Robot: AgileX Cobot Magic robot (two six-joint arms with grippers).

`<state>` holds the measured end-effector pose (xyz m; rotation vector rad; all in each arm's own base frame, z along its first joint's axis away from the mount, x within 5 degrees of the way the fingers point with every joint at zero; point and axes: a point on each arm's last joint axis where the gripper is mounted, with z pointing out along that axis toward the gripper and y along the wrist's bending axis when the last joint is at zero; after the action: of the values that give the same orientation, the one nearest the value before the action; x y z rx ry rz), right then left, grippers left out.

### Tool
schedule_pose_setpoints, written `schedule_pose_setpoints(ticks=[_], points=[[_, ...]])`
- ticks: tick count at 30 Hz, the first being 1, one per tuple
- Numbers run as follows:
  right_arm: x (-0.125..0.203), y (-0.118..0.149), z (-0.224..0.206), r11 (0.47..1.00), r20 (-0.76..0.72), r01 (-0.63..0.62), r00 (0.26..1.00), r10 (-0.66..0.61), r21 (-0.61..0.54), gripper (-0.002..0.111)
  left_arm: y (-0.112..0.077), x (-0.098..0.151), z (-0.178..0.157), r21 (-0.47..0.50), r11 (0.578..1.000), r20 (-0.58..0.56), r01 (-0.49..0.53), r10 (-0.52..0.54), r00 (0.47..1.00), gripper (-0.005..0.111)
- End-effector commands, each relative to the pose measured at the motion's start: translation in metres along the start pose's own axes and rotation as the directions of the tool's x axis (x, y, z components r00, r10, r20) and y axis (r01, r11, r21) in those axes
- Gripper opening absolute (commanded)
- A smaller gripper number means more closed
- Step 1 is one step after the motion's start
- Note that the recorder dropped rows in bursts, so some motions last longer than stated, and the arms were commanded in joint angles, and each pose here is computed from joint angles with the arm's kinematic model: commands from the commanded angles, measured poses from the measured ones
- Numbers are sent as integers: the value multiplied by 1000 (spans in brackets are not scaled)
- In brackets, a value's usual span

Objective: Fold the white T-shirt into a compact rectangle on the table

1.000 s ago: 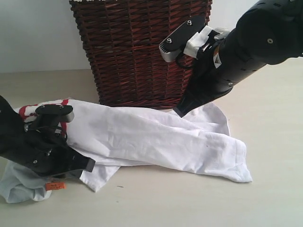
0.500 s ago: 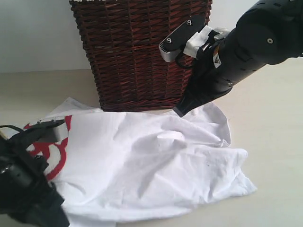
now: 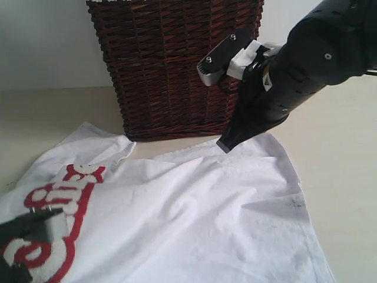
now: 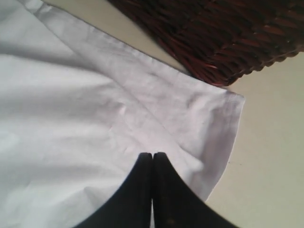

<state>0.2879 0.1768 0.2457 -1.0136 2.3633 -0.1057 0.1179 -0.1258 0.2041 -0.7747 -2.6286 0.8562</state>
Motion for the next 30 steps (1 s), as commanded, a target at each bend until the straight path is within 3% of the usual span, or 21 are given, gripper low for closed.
schedule_pose_setpoints(ticks=[1, 4, 9, 17, 21, 24, 26, 28, 30], points=[[3, 1, 17, 1000, -49, 19, 999, -19, -2, 0, -18, 15, 22, 69, 997, -99, -36, 43, 994, 0], [5, 3, 28, 1000, -78, 28, 997, -29, -8, 0, -27, 19, 28, 76, 994, -134, -83, 93, 987, 0], [12, 3, 47, 998, -153, 57, 987, -53, 22, 0, -26, 18, 26, 21, 995, -145, -94, 96, 985, 4], [38, -17, 93, 998, -279, -54, 958, 64, 43, 0, -38, 8, 13, 27, 992, -80, -123, 125, 989, 46], [49, -25, 110, 994, -309, -101, 945, 112, 51, 0, -46, -3, -6, -67, 976, -27, -208, 207, 978, 60], [54, -26, 120, 993, -323, -106, 939, 115, 46, 0, -40, -15, -28, -263, 952, 14, -158, 167, 986, 58], [58, -26, 128, 993, -341, -105, 933, 115, 47, 0, -32, -28, -44, -416, 906, 130, -74, 139, 982, 53], [65, -26, 136, 992, -372, -113, 920, 124, 51, 0, -18, -43, -58, -537, 842, 297, 44, 140, 945, 42], [74, -30, 144, 990, -409, -132, 902, 142, 53, 0, -4, -53, -67, -580, 803, 384, 136, 122, 915, 28]])
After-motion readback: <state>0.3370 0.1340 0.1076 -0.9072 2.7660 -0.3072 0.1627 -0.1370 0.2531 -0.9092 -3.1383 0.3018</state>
